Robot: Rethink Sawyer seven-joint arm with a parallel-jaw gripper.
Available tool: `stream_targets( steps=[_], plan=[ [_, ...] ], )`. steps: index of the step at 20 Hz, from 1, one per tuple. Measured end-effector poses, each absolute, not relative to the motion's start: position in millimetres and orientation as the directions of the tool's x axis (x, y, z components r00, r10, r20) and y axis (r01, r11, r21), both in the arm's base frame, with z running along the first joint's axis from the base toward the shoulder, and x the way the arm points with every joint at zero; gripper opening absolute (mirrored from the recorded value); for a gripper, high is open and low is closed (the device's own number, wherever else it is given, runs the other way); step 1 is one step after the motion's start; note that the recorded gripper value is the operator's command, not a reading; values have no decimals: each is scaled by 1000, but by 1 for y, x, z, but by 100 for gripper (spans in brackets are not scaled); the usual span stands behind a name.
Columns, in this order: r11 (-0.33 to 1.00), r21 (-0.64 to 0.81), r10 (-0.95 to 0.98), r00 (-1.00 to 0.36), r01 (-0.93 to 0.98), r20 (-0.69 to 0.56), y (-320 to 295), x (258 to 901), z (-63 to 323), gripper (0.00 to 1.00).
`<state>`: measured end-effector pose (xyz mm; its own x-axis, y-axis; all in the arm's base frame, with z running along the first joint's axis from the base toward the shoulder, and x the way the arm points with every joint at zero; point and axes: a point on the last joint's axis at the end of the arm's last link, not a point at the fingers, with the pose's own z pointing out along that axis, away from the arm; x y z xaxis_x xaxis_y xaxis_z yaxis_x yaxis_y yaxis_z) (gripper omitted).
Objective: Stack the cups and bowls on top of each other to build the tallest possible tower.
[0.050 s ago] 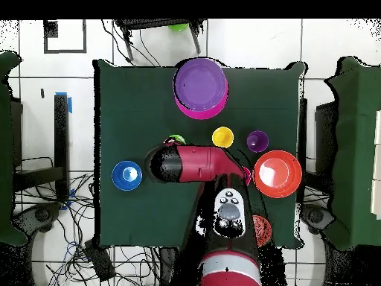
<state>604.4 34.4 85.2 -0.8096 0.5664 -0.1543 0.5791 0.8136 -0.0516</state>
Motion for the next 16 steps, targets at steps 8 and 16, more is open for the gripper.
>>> stream_targets(
  steps=[8,16],
  plan=[
    [721,-38,678,-715,692,-169,-38,568,142,100],
    [606,-29,782,-602,795,-159,-113,517,165,100]
  ],
)
